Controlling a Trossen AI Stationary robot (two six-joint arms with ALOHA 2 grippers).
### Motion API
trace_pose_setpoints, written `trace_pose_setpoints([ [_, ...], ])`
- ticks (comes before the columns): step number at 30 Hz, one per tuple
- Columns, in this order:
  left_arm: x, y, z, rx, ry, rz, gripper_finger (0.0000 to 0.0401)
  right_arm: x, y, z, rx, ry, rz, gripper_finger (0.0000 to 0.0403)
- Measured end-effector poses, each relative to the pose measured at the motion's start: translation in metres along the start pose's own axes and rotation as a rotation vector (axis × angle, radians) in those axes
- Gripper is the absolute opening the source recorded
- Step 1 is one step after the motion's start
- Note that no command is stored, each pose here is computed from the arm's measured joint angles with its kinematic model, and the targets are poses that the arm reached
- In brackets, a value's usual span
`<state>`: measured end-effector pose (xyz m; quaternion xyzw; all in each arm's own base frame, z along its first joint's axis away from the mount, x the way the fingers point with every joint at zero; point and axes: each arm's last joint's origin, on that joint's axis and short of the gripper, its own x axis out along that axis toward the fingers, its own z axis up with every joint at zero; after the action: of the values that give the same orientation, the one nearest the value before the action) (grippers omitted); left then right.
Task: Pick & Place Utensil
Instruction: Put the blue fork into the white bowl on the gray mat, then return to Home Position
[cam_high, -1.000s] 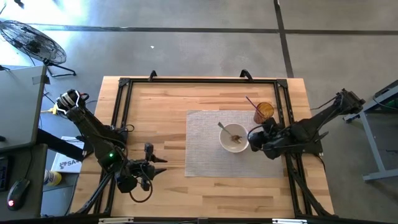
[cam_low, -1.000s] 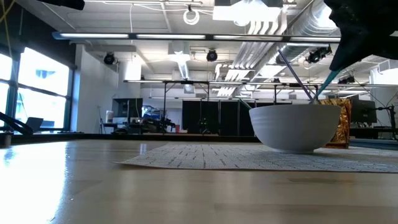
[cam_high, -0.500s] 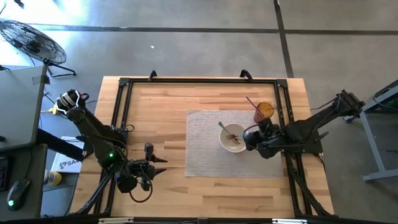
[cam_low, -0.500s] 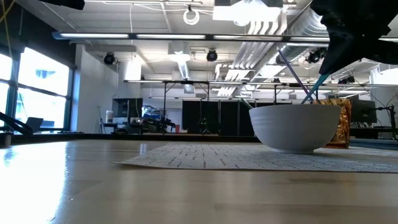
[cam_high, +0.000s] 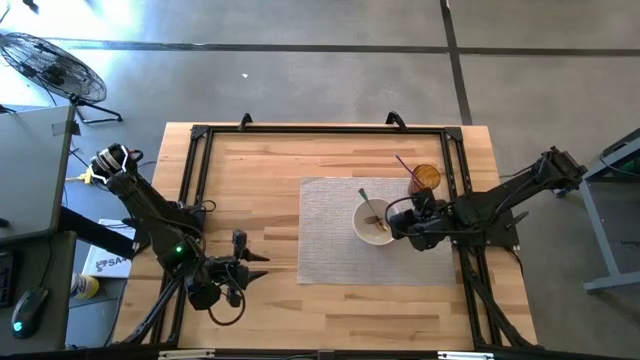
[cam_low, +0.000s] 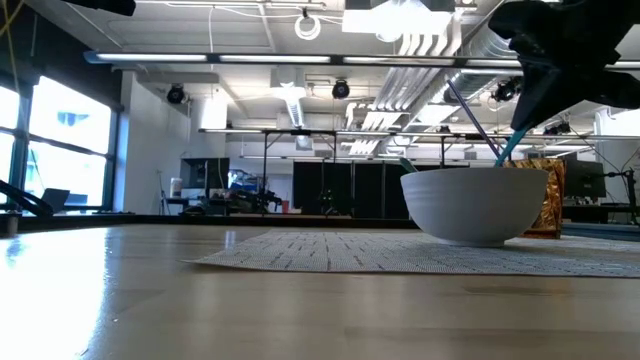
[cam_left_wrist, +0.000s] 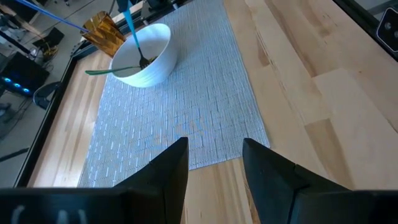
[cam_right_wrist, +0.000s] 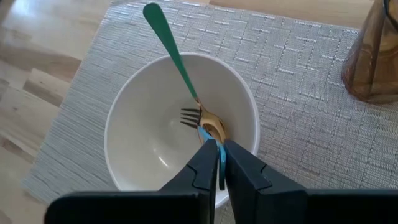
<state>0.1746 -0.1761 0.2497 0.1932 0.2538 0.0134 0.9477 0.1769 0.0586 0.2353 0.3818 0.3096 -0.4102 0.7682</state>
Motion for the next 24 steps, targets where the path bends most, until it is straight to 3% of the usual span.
trace_pose_setpoints([
  [11, 0.0000, 0.0000, 0.0000, -0.013, 0.000, -0.001, 0.0147, 0.0000, 0.0000, -0.0008, 0.006, 0.029, 0.000, 0.0016],
  [24, 0.0000, -0.0001, 0.0000, -0.015, 0.001, -0.004, 0.0147, -0.0002, -0.0021, -0.0027, 0.035, 0.092, -0.021, 0.0045],
])
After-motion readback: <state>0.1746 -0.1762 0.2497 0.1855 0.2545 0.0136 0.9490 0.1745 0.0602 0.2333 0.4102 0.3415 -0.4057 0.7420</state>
